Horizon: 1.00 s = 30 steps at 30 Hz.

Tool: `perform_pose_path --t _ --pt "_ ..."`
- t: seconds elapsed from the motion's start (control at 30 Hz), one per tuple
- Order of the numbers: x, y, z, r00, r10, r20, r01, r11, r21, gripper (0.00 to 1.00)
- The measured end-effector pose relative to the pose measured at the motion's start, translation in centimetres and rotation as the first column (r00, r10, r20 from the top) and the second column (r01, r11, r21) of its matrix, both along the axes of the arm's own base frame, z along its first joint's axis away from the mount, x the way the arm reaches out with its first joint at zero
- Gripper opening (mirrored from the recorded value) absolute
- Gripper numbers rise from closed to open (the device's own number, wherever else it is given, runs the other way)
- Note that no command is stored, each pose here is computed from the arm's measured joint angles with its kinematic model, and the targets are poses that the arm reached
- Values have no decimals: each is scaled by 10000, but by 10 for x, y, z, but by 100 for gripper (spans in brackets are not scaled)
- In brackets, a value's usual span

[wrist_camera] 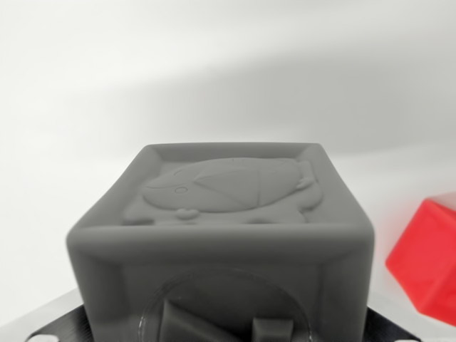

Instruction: Destack cube

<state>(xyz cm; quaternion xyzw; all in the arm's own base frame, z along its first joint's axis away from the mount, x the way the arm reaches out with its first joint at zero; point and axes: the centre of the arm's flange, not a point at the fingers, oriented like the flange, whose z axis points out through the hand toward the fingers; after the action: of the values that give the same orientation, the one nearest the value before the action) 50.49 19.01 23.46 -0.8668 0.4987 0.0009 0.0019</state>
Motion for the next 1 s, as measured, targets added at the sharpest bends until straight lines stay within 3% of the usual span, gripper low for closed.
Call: perform_pose_path --t 0.17,1.0 --pt "6 7 -3 9998 198 12 -198 9998 10 0" --pt "32 43 -19 9926 1210 8 -1210 9926 7 0"
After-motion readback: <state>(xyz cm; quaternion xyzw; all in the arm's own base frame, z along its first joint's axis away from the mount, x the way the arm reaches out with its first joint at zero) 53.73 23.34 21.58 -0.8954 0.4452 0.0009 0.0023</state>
